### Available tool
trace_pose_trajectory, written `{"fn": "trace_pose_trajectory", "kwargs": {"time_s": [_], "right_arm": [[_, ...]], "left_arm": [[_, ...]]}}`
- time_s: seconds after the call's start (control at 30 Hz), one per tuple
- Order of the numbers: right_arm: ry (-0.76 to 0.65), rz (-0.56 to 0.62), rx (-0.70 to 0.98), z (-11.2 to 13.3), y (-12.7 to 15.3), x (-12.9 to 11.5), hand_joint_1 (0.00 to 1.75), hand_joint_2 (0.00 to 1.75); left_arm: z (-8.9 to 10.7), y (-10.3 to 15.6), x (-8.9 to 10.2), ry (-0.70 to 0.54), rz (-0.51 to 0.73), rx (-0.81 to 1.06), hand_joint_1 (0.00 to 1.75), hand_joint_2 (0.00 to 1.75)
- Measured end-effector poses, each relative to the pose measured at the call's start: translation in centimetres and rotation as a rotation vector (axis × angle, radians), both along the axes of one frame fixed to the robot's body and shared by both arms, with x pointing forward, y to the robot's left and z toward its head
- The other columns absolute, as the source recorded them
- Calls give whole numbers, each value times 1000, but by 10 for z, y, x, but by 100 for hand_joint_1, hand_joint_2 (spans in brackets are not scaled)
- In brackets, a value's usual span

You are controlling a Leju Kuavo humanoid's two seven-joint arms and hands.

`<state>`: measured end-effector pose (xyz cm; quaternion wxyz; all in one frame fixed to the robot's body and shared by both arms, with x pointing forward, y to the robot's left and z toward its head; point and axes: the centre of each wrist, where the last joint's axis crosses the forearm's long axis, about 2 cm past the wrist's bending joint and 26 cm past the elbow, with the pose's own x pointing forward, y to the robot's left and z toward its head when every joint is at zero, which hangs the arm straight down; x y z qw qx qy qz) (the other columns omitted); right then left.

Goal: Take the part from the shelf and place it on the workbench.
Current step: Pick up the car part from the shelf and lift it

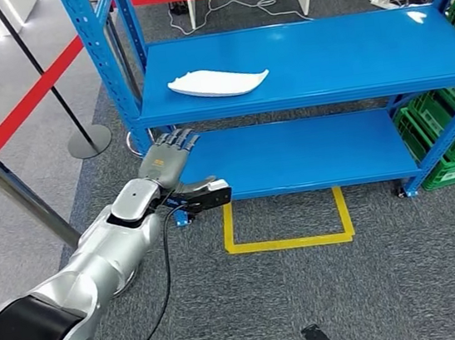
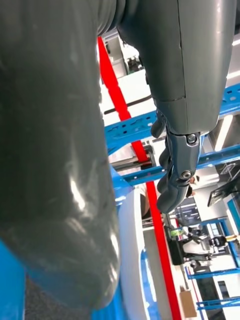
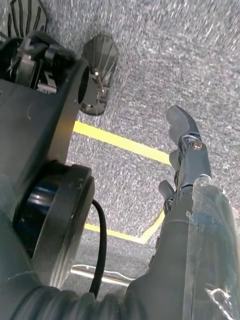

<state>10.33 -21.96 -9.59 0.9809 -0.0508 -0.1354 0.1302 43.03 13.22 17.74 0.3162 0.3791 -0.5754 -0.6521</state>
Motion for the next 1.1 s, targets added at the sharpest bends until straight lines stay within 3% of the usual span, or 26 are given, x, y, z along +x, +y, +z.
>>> {"fn": "trace_pose_trajectory", "kwargs": {"time_s": [1.1], "right_arm": [[2, 6, -6, -1, -1, -2, 0, 175]], "left_arm": [[-1, 0, 0, 8, 1, -5, 0, 0]]}}
